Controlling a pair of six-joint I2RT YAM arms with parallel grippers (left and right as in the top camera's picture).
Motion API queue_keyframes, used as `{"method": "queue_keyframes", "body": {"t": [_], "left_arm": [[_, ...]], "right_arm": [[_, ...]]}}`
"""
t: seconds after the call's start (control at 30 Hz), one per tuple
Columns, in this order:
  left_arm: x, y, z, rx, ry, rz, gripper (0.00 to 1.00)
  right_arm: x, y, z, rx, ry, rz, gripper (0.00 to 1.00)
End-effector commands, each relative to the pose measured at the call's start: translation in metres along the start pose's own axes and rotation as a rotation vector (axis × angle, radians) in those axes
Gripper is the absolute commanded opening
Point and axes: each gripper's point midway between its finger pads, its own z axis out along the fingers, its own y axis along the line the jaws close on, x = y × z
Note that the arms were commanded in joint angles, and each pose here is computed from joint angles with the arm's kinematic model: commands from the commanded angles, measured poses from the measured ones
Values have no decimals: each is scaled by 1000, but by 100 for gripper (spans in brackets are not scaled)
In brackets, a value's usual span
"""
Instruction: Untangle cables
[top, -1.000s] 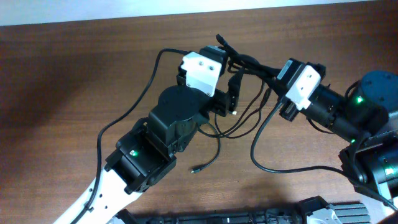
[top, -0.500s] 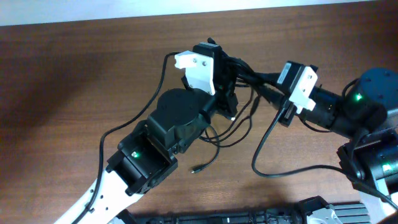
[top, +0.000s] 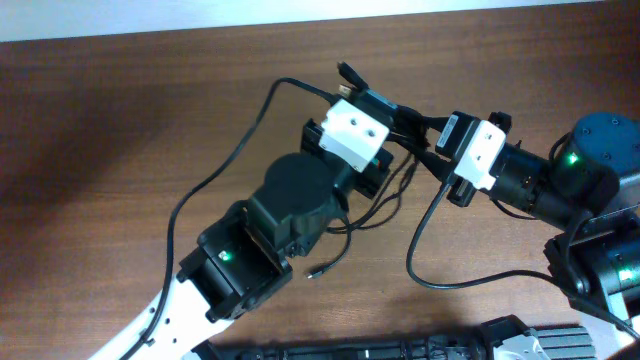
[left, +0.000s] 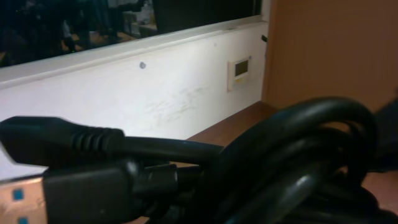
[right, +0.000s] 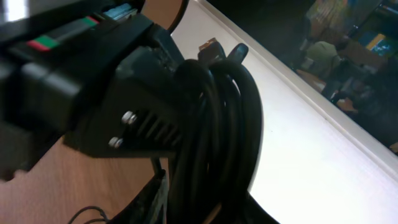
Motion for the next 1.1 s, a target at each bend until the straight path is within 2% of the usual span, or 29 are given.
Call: {"method": "queue_keyframes", "body": {"t": [0.0,0.1,0.13,0.17,0.2,0.23,0.3,0.33,0.37,0.4,0.43,0.47,0.63,0.73,0.8,0.83,0.97,1.07], "left_arm": [[-20,9,-10,-62,-45,0,0],[-21,30,-17,-176,-49,-54,0],[-22,34,-19,-198,-52,-56,0],[-23,40,-22,-224,-55,-74,0],[-23,46,-25,-259,-58,-109,0],[-24,46,-26,-257,-60,-112,0],[-24,46,-27,-255,-67,-169,0],[-24,45,-26,-245,-67,-187,0],[-24,42,-26,-229,-65,-187,0],[-24,39,-25,-211,-65,-187,0],[-24,36,-24,-194,-64,-187,0],[-24,36,-25,-194,-64,-187,0],[-23,36,-24,-193,-61,-185,0],[-23,36,-24,-193,-62,-186,0],[-25,29,-23,-154,-64,-186,0],[-25,24,-23,-121,-64,-186,0],[-25,23,-22,-120,-63,-185,0],[-23,47,-27,-258,-67,-188,0]], "right_arm": [[-4,-2,-3,20,-2,-16,25],[-2,-5,-3,38,10,-16,26],[-1,-6,-3,43,13,-15,37],[0,-8,-3,53,20,-15,57],[1,-10,-3,63,27,-16,72],[1,-10,-3,62,25,-16,82],[0,-10,-3,63,24,-18,93],[0,-10,-3,65,22,-20,94],[-1,-11,-3,66,19,-22,93],[-3,-12,-3,70,13,-28,76],[-5,-12,-3,69,5,-32,52],[-7,-11,-3,61,-8,-37,47],[-14,-7,-3,34,-43,-50,46],[-22,-3,-4,7,-82,-65,35],[-22,-3,-4,7,-82,-65,19],[-22,-3,-4,7,-82,-65,6],[-22,-3,-4,7,-81,-64,4],[-21,-3,-4,10,-77,-62,4]]}}
